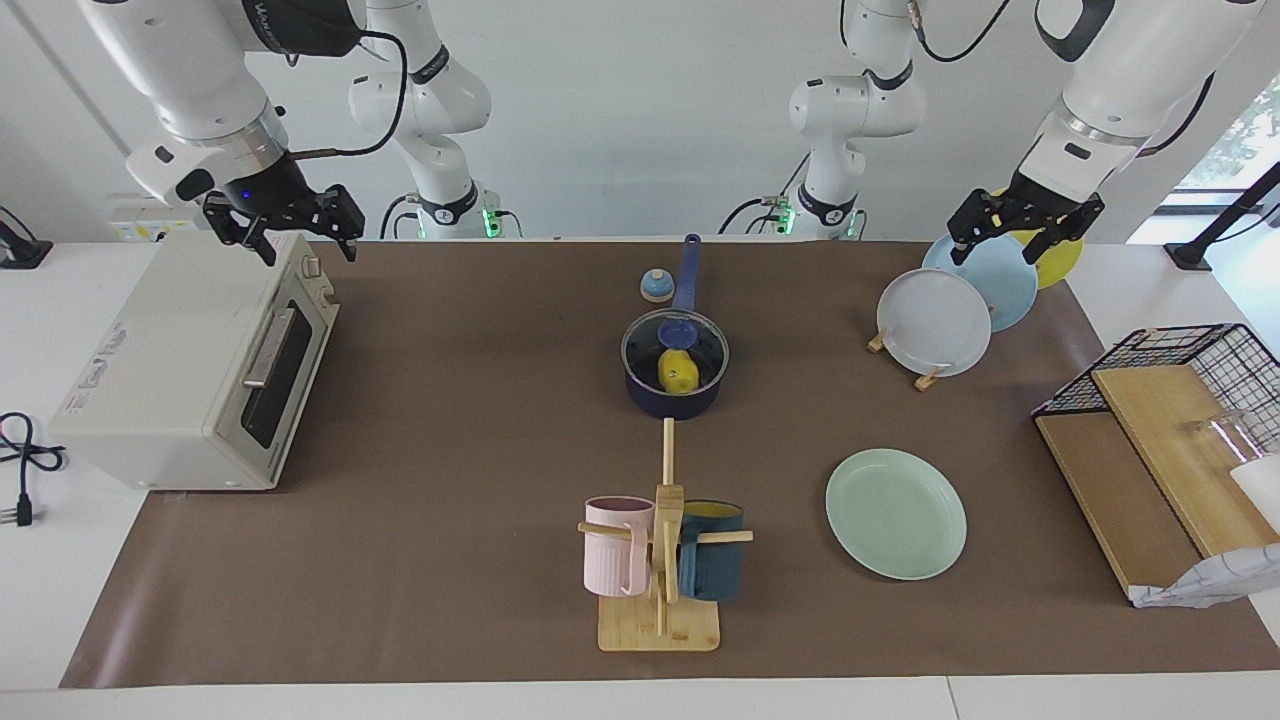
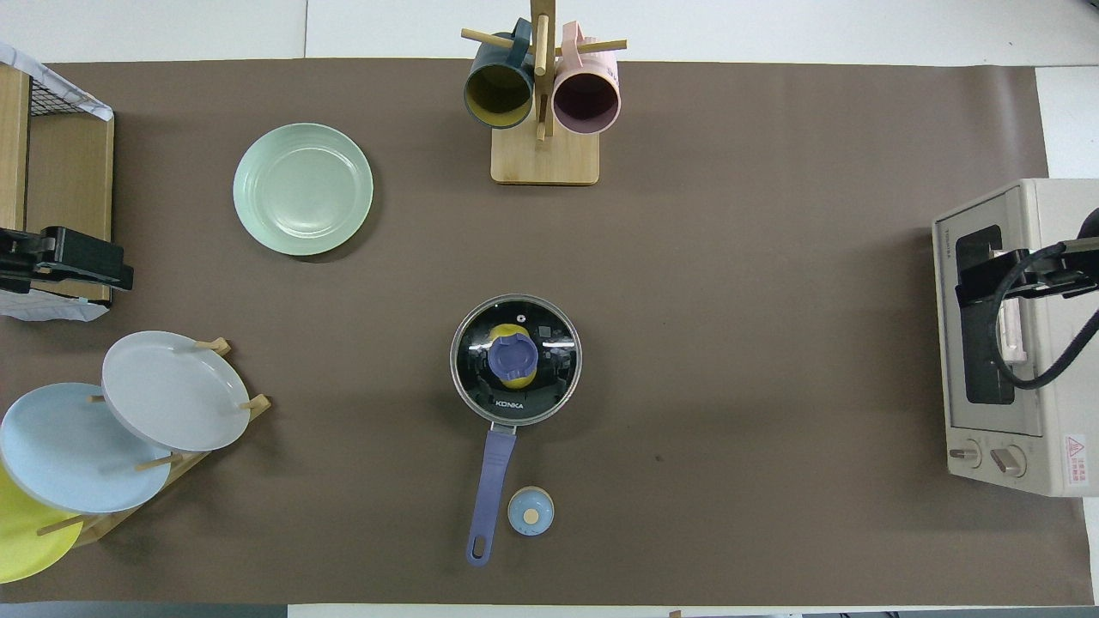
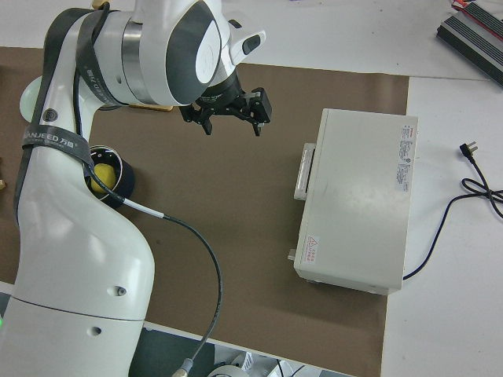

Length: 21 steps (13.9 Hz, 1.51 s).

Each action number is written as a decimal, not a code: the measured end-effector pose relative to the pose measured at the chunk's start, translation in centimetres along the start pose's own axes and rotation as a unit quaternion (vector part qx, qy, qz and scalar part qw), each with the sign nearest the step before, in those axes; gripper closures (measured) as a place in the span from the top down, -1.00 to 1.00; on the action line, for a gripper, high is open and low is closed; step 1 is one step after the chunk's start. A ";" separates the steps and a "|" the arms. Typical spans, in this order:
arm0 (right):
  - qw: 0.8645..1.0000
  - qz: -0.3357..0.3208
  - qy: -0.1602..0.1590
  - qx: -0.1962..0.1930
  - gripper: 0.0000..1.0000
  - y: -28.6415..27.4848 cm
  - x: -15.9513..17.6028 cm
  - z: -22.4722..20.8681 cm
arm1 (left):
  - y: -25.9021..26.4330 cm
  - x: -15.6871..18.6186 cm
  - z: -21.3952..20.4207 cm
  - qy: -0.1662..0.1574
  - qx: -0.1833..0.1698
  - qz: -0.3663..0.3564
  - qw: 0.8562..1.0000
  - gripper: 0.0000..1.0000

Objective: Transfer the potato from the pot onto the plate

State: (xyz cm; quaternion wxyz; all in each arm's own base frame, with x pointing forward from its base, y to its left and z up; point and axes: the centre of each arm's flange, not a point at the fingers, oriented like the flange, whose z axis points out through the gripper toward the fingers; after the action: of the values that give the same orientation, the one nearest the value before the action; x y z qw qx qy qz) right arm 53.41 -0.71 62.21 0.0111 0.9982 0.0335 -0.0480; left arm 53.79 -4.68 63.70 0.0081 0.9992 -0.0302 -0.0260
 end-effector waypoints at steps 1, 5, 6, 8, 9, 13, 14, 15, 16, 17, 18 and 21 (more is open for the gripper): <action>1.000 0.000 0.000 0.000 1.00 0.0 0.0 0.0 | 0.0 0.0 0.0 0.000 0.000 0.000 1.000 1.00; 1.000 0.000 -0.001 0.000 1.00 0.0 0.0 0.1 | 0.0 0.0 0.0 0.000 0.000 0.000 1.000 1.00; 1.000 0.000 -0.001 0.000 1.00 0.0 0.0 0.1 | 0.0 0.0 0.0 0.000 0.000 0.000 1.000 1.00; 1.000 -0.002 -0.001 0.000 1.00 -0.2 0.0 0.1 | 0.0 0.0 0.0 0.000 0.000 0.000 1.000 1.00; 1.000 -0.004 -0.001 0.000 1.00 -0.4 0.0 0.1 | 0.0 0.0 0.0 0.000 0.000 0.000 1.000 1.00; 1.000 -0.009 0.007 -0.001 1.00 -0.8 0.2 0.0 | 0.0 0.0 0.0 0.000 0.000 0.000 1.000 1.00; 1.000 -0.013 0.016 -0.002 1.00 -0.8 0.5 0.0 | 0.0 0.0 0.0 0.000 0.000 0.000 1.000 1.00; 1.000 -0.016 0.020 -0.002 1.00 -0.8 0.6 0.1 | 0.0 0.0 0.0 0.000 0.000 0.000 1.000 1.00; 1.000 -0.017 0.020 -0.002 1.00 -0.9 0.7 0.3 | 0.0 0.0 0.0 0.000 0.000 0.000 1.000 1.00; 1.000 -0.021 0.020 -0.001 1.00 -1.1 0.8 0.5 | 0.0 0.0 0.0 0.000 0.000 0.000 1.000 1.00; 0.999 -0.033 0.020 0.000 1.00 -2.0 0.9 0.6 | 0.0 0.0 0.0 0.000 0.000 0.000 1.000 1.00; 0.998 -0.059 0.024 0.017 1.00 -10.8 1.0 0.5 | 0.0 0.0 0.0 0.000 0.000 0.000 1.000 1.00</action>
State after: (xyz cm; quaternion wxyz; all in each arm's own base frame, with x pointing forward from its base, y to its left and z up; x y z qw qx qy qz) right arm 53.66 10.15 61.40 -0.0100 0.9954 0.0922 -0.0256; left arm 53.79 -4.68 63.70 0.0081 0.9992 -0.0302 -0.0260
